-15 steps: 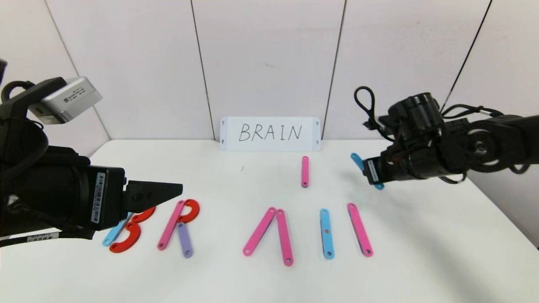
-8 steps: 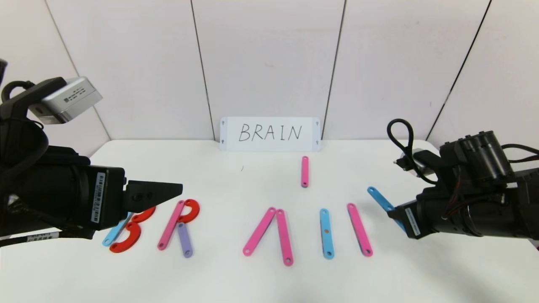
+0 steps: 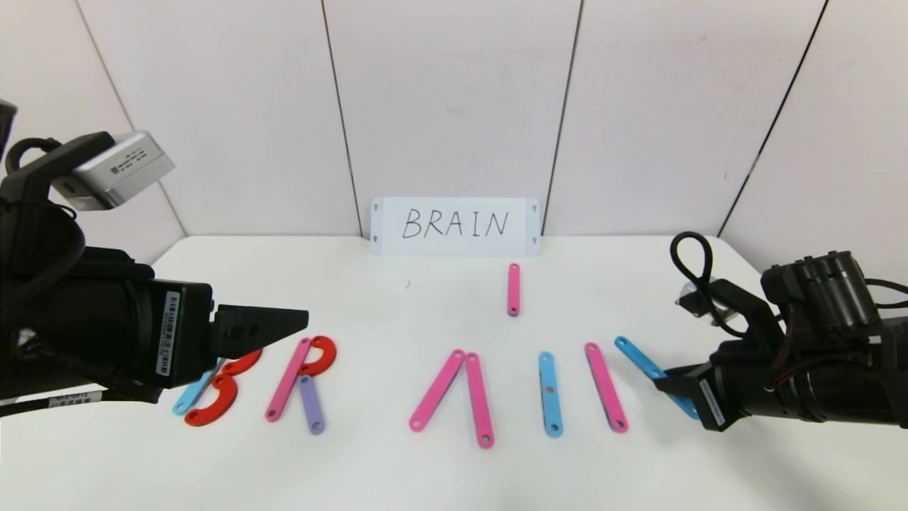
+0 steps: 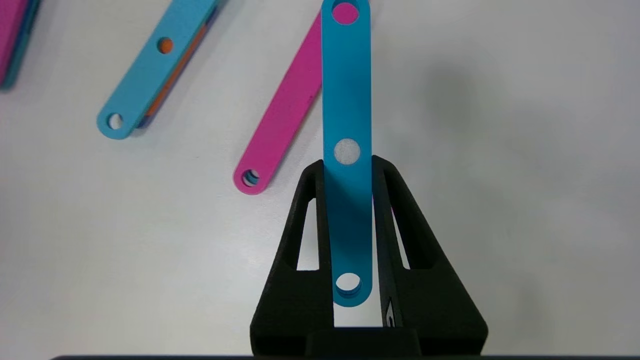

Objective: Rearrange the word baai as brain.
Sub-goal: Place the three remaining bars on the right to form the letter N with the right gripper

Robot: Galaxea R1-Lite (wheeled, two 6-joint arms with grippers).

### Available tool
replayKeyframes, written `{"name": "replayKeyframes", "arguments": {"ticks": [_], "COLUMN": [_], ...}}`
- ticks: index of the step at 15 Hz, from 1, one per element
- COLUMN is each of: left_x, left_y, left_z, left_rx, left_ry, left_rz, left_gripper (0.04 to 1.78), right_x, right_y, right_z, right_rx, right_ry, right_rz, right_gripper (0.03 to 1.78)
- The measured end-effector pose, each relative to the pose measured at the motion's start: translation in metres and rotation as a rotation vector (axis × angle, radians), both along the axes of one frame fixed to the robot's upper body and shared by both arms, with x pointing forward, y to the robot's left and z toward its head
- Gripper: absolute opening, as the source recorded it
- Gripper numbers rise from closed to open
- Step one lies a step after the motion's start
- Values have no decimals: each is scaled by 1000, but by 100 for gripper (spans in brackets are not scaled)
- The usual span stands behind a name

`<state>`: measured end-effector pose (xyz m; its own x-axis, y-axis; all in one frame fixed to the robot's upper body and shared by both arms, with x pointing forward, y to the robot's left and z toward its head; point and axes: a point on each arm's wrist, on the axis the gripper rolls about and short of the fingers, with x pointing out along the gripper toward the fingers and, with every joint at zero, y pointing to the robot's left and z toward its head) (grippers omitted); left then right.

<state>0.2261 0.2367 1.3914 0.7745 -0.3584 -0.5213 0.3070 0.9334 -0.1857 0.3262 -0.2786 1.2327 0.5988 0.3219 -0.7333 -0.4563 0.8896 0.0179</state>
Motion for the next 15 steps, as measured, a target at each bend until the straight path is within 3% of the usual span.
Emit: {"name": "replayKeyframes", "arguments": {"ticks": [5, 15], "left_x": [2, 4], "left_y": [-2, -3], "left_z": [-2, -4], "left_rx": [7, 13], "left_ry": [9, 16], "left_rz": [0, -1], "left_gripper": [173, 173], "right_x": [8, 28], "right_y": [-21, -14], "right_z": [-17, -38], "right_rx": [-22, -23], "right_ry": [41, 45], "right_rz": [23, 41], "right_gripper": [27, 27]}}
